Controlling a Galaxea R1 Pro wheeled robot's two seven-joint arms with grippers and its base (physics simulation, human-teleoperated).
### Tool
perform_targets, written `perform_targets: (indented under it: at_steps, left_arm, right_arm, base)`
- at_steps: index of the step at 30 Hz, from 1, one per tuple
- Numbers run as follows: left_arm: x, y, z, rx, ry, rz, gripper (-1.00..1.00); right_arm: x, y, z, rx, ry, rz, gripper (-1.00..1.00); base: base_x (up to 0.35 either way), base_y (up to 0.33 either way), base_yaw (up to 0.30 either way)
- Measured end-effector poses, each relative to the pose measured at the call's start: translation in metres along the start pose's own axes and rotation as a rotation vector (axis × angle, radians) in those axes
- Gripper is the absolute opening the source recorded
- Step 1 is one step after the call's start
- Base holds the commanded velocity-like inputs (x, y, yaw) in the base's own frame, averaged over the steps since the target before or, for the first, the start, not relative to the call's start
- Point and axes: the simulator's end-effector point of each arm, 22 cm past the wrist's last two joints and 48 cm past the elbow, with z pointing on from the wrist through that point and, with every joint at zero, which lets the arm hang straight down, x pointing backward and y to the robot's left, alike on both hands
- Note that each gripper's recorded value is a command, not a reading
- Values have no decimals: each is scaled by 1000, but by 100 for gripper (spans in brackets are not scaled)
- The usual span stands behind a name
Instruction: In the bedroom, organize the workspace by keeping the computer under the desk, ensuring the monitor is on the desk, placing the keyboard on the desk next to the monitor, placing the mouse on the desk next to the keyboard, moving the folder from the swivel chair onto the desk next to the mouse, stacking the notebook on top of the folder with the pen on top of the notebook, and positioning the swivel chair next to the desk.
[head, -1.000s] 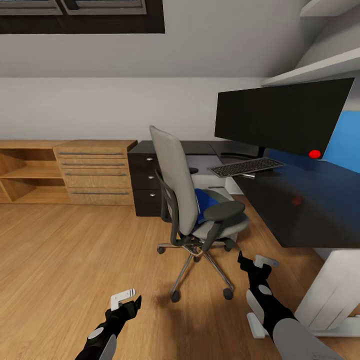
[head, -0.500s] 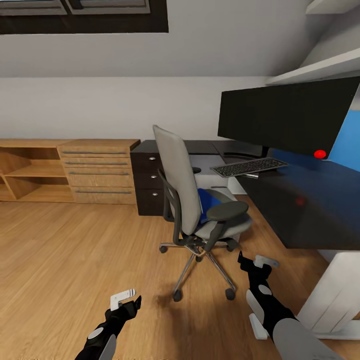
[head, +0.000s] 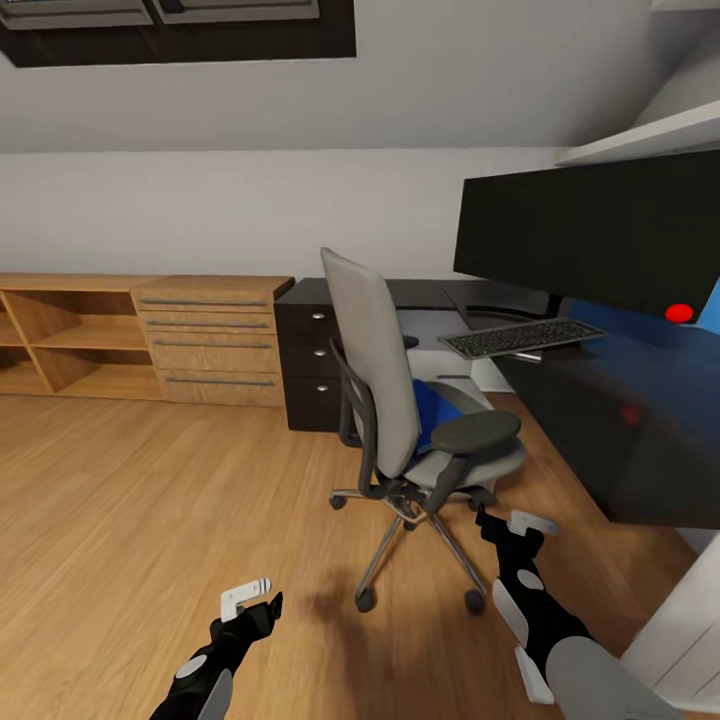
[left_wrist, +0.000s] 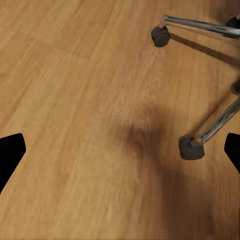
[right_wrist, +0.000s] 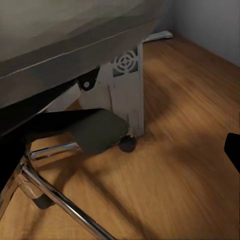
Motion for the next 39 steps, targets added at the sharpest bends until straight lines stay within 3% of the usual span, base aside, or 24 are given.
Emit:
perform_targets:
  at_steps: [24,39]
  left_arm:
    - [3,1,0,-1,6,0,100]
    - [3,1,0,-1,6,0,100]
  right_arm:
    - [1,0,0,1,1,1,100]
    - [1,0,0,0,1,0,100]
  base:
    - [65,0,5]
    - [1,0,117]
